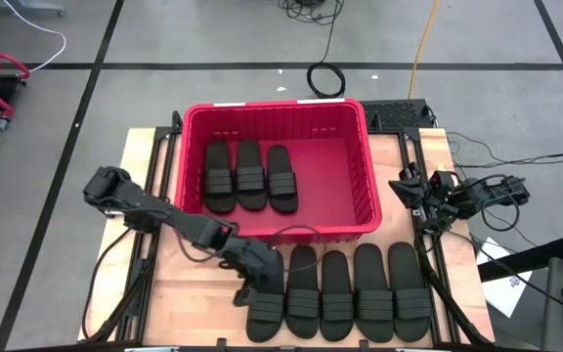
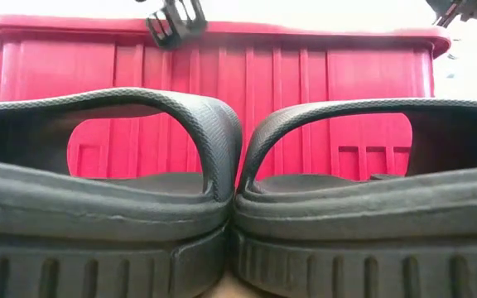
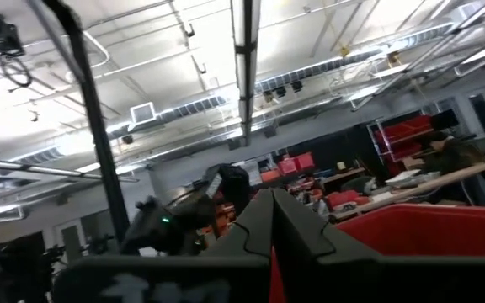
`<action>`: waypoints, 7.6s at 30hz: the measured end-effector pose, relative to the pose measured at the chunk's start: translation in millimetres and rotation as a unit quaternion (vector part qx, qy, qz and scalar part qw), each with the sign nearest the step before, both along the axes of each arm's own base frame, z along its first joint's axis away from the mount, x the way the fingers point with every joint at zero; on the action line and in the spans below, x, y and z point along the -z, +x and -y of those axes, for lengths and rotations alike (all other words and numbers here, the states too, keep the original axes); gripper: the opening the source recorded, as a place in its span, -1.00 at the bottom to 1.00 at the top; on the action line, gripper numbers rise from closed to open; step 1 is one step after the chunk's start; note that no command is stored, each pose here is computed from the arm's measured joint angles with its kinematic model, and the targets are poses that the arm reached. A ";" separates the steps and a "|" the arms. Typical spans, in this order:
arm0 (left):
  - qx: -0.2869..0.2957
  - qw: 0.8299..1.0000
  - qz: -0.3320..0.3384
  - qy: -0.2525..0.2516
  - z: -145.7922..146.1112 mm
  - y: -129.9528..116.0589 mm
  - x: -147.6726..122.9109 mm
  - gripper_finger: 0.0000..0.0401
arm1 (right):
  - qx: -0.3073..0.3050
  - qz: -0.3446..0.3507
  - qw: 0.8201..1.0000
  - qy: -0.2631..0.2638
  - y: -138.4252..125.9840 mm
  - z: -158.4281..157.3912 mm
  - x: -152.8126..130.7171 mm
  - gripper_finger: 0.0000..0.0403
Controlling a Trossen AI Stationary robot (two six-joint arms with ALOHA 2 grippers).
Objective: Pick and place slides into bin
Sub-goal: Put the slipper into the bin
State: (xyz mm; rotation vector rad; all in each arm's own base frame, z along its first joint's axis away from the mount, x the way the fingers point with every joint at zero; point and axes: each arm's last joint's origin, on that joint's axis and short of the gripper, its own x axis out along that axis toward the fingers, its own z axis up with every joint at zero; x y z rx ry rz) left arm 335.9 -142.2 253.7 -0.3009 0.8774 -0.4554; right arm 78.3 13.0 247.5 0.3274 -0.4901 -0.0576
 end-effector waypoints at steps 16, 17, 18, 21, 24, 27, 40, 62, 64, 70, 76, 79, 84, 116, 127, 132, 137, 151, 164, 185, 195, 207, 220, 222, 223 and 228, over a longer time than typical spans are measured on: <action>0.026 0.994 -0.082 -0.065 6.0 19.6 43.1 0.10 | -0.074 0.012 0.997 -0.011 -0.1 -4.1 -0.6 -1.00; 0.024 0.994 -0.088 -0.063 6.4 20.8 47.5 0.18 | -0.076 0.012 0.997 -0.012 -0.1 -4.2 -0.6 -1.00; 0.019 0.994 -0.097 -0.056 6.1 21.2 52.0 0.25 | -0.077 0.012 0.997 -0.012 -0.1 -4.2 -0.6 -1.00; -0.005 0.991 -0.134 -0.031 4.4 19.7 64.6 0.41 | -0.077 0.012 0.997 -0.012 -0.1 -4.2 -0.6 -1.00; -0.012 0.984 -0.173 -0.029 2.8 18.9 76.3 0.49 | -0.077 0.013 0.997 -0.012 -0.1 -4.2 -0.8 -1.00; 0.016 0.977 -0.205 -0.062 5.8 20.1 87.6 0.49 | -0.076 0.013 0.997 -0.012 -0.1 -4.2 -0.8 -1.00; 0.064 0.971 -0.199 -0.112 19.2 26.0 99.2 -0.15 | -0.076 0.013 0.997 -0.012 -0.1 -4.2 -0.8 -1.00; -0.028 0.983 0.175 0.045 -37.7 -27.7 -159.3 -0.98 | -0.082 0.008 0.997 -0.003 0.3 -4.4 0.0 -1.00; -0.067 0.965 0.235 0.096 -54.9 -29.2 -189.4 -0.98 | -0.082 0.006 0.997 -0.004 0.5 -4.4 0.4 -1.00; -0.130 0.908 0.350 0.191 -100.1 -39.8 -248.3 -0.99 | -0.082 0.005 0.997 -0.004 0.6 -4.4 0.5 -1.00; -0.198 0.899 0.325 0.216 -154.3 -39.2 -249.8 -0.99 | -0.082 0.005 0.997 -0.004 0.6 -4.5 0.5 -1.00; -0.178 0.924 0.281 0.188 -178.6 -29.7 -234.4 -0.99 | -0.082 0.001 0.997 -0.005 0.9 -4.6 1.2 -1.00; -0.143 0.956 0.204 0.155 -220.8 -0.1 -194.3 -1.00 | -0.078 -0.016 0.997 -0.012 2.5 -4.9 4.2 -1.00; 0.171 0.970 0.085 0.153 -304.7 104.0 -14.4 -1.00 | 0.098 -0.067 0.993 -0.014 3.2 3.8 8.8 -1.00; 0.195 0.966 0.065 0.155 -308.2 122.5 34.1 -1.00 | 0.103 -0.071 0.992 -0.002 3.5 4.3 10.0 -1.00; 0.194 0.967 0.061 0.156 -312.6 125.7 45.7 -1.00 | 0.102 -0.071 0.992 0.001 3.5 4.3 10.0 -1.00; 0.185 0.967 0.054 0.167 -315.5 129.8 54.7 -1.00 | 0.102 -0.071 0.992 0.001 3.5 4.3 10.0 -1.00; 0.186 0.956 0.017 0.225 -311.4 132.6 60.4 -1.00 | 0.102 -0.071 0.992 0.001 3.6 4.3 10.1 -1.00; 0.161 0.958 -0.002 0.238 -312.9 134.2 62.7 -0.90 | 0.101 -0.071 0.992 0.001 3.6 4.2 10.0 -1.00; 0.065 0.953 -0.048 0.293 -310.1 126.9 22.9 -0.13 | 0.098 -0.070 0.993 -0.001 3.6 4.0 10.0 -1.00; 0.073 0.949 0.020 0.305 -298.0 129.6 -5.0 -0.14 | 0.097 -0.068 0.993 0.000 3.5 4.0 9.6 -1.00; 0.079 0.937 0.142 0.308 -264.4 165.4 -4.4 -0.94 | 0.097 -0.065 0.993 0.001 3.2 4.1 9.1 -1.00; -0.029 0.967 0.043 0.250 -277.9 166.6 25.0 -0.98 | 0.096 -0.057 0.994 0.008 2.7 4.3 7.8 -1.00; -0.021 0.967 0.060 0.246 -277.3 161.7 9.8 -0.99 | 0.096 -0.052 0.994 0.010 2.3 4.4 7.0 -1.00; -0.015 0.966 0.079 0.247 -276.4 158.6 -2.5 -0.99 | 0.095 -0.050 0.994 0.010 2.1 4.4 6.6 -1.00; 0.000 0.941 0.181 0.287 -265.0 126.4 -87.7 -1.00 | 0.086 -0.021 0.996 0.009 -0.2 4.5 1.3 -1.00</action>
